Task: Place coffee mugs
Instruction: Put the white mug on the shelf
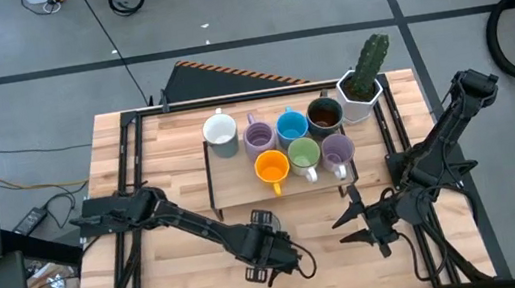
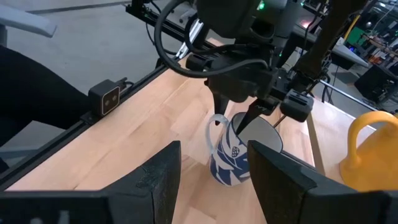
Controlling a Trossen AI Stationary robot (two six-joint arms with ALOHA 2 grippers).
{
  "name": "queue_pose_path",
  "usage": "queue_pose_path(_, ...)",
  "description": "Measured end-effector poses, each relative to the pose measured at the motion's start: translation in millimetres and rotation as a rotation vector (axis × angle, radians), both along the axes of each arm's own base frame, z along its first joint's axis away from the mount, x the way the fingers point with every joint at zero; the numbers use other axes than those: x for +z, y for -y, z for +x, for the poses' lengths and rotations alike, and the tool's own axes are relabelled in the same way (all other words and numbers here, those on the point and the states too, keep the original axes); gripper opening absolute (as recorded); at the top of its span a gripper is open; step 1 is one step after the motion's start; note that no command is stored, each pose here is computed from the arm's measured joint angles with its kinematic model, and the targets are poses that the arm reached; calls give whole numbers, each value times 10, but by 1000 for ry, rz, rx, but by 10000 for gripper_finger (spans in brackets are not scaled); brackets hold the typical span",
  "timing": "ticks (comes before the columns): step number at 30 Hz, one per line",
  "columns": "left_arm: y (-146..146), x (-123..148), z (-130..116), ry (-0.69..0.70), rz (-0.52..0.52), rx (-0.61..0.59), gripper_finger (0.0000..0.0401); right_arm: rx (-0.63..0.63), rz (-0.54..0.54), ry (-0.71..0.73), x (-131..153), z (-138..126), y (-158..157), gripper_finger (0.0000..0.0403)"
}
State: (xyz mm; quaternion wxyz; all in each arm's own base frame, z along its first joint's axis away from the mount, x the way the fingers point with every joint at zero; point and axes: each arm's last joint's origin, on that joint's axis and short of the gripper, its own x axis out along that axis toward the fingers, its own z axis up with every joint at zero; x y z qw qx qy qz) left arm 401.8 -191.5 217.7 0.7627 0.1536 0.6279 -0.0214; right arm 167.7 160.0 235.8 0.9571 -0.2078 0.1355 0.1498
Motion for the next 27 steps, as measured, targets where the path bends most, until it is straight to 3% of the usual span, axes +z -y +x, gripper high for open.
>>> queue_pose_path(27, 12, -150, 59, -31, -22, -24, 162, 18, 19, 3, 11, 2, -9, 189)
